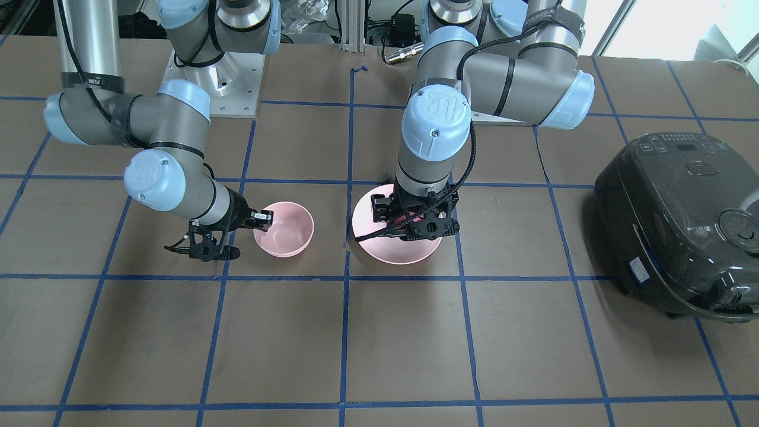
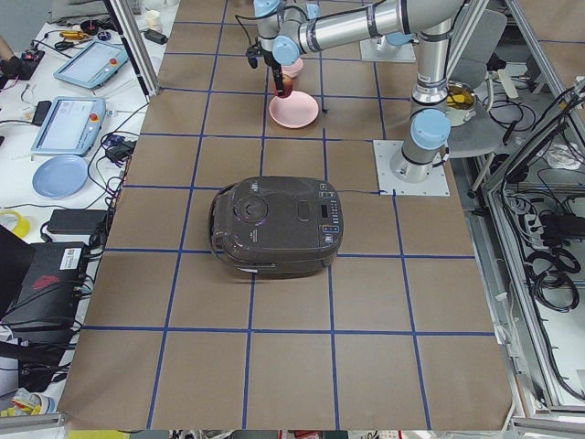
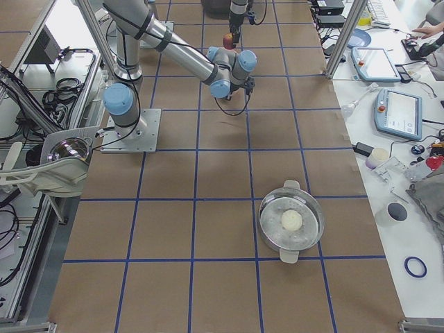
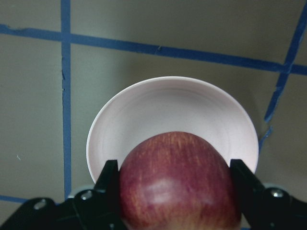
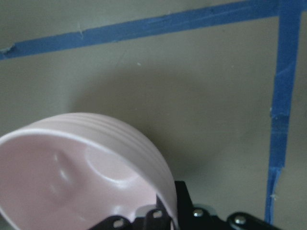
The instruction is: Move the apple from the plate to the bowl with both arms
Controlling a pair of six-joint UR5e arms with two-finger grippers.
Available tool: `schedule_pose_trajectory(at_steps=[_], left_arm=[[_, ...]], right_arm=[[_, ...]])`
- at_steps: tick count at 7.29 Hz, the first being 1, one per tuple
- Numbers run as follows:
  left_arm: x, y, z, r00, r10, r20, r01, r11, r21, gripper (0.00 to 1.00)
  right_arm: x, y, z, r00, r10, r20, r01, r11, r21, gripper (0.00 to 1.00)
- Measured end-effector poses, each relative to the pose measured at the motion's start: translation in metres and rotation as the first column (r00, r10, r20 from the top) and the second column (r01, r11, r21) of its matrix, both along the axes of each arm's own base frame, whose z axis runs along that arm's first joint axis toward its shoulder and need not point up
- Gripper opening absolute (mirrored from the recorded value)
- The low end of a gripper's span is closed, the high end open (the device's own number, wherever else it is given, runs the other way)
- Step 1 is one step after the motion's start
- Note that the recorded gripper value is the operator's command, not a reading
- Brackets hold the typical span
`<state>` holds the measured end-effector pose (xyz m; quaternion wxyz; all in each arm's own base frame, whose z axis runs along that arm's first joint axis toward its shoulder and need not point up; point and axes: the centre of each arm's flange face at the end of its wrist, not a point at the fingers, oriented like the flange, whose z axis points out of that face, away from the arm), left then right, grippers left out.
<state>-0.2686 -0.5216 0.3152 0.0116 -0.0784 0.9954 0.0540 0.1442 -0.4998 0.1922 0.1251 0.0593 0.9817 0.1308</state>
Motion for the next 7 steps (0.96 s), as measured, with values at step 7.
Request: schedule_pose_trajectory(at_steps=[7], left_arm=[[-0.096,0.023,0.000,0.975,0.221,-0.016,-0.222,0.974,-0.045,0.13]], right_arm=[[-0.087,-0.047,0.161,0.991,-0.072,-0.117,0.072,0.997,-0.006,1.00]])
